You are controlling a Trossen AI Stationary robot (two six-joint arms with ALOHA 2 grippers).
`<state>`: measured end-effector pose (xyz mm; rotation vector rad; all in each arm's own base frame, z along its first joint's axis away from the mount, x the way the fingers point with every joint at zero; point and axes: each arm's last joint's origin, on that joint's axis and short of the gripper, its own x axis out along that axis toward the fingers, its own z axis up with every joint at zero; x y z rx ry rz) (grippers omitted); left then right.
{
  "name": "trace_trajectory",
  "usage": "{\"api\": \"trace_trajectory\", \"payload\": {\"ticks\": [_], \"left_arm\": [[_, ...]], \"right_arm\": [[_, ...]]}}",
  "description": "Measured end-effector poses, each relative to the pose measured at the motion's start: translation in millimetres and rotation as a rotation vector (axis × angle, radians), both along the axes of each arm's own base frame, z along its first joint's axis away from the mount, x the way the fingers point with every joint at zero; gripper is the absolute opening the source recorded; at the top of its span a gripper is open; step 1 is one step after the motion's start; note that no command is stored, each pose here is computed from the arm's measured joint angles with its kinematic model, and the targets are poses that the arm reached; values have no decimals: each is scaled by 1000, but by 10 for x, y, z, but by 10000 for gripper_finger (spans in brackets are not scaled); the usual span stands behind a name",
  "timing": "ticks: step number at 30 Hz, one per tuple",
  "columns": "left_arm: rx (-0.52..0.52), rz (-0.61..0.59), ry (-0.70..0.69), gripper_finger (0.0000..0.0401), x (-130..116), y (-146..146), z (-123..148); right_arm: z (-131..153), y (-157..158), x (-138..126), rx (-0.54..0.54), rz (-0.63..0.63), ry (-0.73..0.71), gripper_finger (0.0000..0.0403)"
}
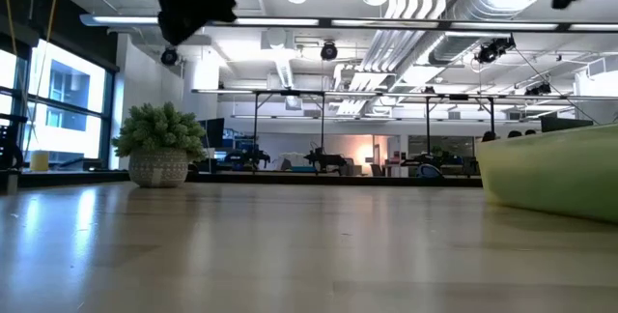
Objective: Roll microfiber towels into tight, uniform cylinder then place into a basket
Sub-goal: Return to Home Position
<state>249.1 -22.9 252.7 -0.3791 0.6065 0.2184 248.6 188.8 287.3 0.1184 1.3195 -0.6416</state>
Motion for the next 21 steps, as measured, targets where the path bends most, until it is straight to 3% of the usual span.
{"api": "trace_trajectory", "payload": {"ticks": [5, 9, 14, 21], "left_arm": [[-17, -21, -87, 74, -297, 27, 288], [-17, -14, -143, 74, -554, 59, 461], [2, -1, -219, 74, -792, 93, 614], [30, 44, -270, 74, -921, 123, 690]], "right_arm": [[172, -185, -278, -92, 90, -106, 203], [184, -418, -543, -137, 80, -220, 203], [-43, -683, -814, -71, 93, -464, 203], [-461, -994, -1049, 30, 235, -791, 203]]}}
